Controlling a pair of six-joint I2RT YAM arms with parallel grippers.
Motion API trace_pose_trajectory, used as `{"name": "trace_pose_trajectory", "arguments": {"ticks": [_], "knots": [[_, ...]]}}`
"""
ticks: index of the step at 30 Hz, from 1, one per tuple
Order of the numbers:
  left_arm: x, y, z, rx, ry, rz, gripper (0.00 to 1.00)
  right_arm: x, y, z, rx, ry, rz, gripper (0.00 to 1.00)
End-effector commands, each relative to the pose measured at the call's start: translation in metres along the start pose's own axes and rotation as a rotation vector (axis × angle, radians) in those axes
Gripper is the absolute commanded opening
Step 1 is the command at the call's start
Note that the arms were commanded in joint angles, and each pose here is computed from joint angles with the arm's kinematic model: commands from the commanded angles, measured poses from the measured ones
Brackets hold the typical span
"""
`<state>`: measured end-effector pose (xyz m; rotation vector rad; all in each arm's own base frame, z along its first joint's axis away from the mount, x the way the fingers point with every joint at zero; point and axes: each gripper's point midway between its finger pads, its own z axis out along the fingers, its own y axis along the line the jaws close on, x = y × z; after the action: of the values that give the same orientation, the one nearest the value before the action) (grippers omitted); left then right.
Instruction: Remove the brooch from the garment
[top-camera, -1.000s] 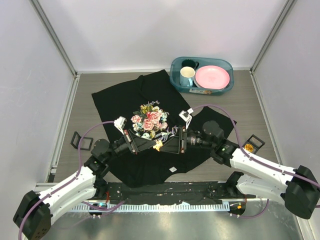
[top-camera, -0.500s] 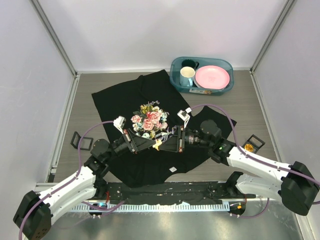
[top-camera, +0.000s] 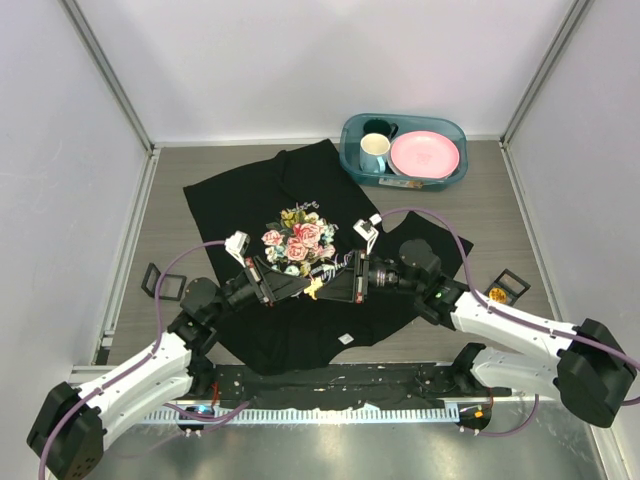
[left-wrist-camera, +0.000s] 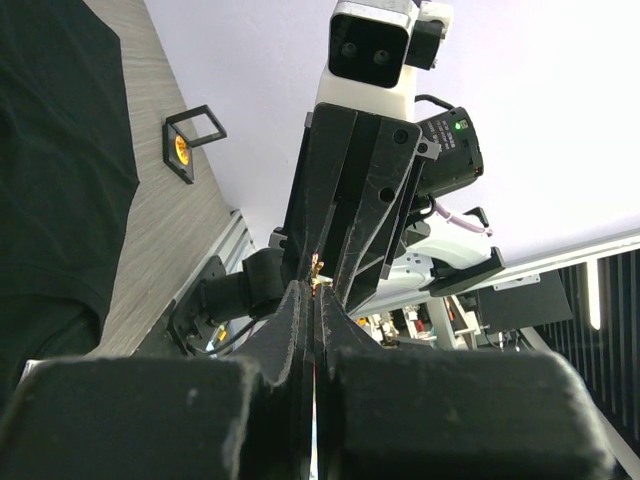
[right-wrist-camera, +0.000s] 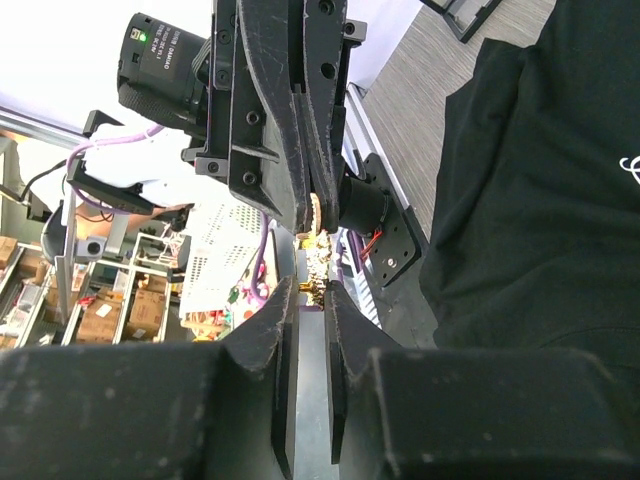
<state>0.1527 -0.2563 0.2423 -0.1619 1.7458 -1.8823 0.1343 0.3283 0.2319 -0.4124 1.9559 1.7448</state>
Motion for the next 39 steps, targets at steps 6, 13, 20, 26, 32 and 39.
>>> {"name": "trace_pose_trajectory", "arguments": {"ticks": [6,13,20,26,32,39], "knots": [[0.008,-0.035,-0.001,0.125,0.061,0.072,0.00,-0.004,-0.003,0.009,0.005,-0.007,0.013,0.13],[0.011,-0.040,-0.004,0.127,0.082,0.111,0.00,-0.007,-0.012,0.012,0.047,-0.026,0.057,0.10],[0.008,-0.038,-0.007,0.099,0.054,0.143,0.00,-0.015,-0.025,0.012,0.109,-0.091,0.093,0.10],[0.009,-0.039,-0.008,0.106,0.056,0.166,0.00,-0.021,-0.025,0.012,0.116,-0.123,0.111,0.10],[0.009,-0.037,-0.008,0.099,0.059,0.180,0.00,-0.024,-0.024,0.010,0.102,-0.162,0.151,0.08],[0.006,-0.026,-0.007,0.046,0.041,0.157,0.00,-0.027,-0.020,0.002,0.057,-0.234,0.120,0.07]]}}
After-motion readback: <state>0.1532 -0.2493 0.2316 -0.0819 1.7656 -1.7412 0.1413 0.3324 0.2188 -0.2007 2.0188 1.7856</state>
